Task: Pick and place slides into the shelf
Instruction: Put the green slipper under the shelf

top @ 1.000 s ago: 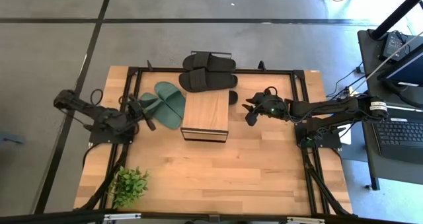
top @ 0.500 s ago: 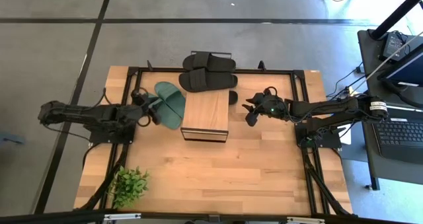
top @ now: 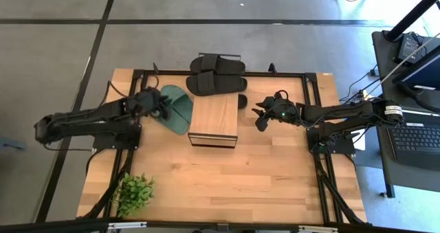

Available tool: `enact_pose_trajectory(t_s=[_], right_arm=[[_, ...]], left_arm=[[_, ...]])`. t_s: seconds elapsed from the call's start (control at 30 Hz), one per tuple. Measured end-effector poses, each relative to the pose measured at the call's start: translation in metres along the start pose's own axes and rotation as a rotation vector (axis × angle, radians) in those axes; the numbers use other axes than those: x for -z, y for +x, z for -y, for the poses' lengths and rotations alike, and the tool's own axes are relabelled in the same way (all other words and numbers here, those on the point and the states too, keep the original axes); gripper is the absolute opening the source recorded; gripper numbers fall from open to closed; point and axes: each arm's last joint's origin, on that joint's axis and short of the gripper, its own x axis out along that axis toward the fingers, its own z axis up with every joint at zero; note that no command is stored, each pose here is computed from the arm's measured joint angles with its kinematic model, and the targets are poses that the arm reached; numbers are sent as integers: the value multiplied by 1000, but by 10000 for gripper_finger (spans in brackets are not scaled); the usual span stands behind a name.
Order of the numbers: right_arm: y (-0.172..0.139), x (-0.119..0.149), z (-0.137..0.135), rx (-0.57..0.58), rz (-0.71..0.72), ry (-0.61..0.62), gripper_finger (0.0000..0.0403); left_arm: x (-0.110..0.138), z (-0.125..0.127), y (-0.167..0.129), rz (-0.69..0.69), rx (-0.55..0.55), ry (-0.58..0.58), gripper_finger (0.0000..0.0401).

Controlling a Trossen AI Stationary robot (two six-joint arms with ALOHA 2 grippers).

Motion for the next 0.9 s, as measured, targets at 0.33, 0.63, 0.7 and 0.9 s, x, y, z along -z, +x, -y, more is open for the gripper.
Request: enact_pose_trajectory(t_s=[0.33, 0.63, 0.7, 0.9], right_arm=[[0, 0, 0, 0, 0, 1, 138], [0, 0, 0, 0, -1, 1, 138], [0, 0, 0, 0, -1, 0, 138], [0, 0, 0, 1, -1, -1, 138]], left_arm=[[-22, -17, 20, -144, -108, -86, 112], [-19, -31, 44, -242, -213, -22, 112], [-21, -32, 45, -231, -218, -25, 112], [-23, -32, 46, -209, -214, -31, 112]])
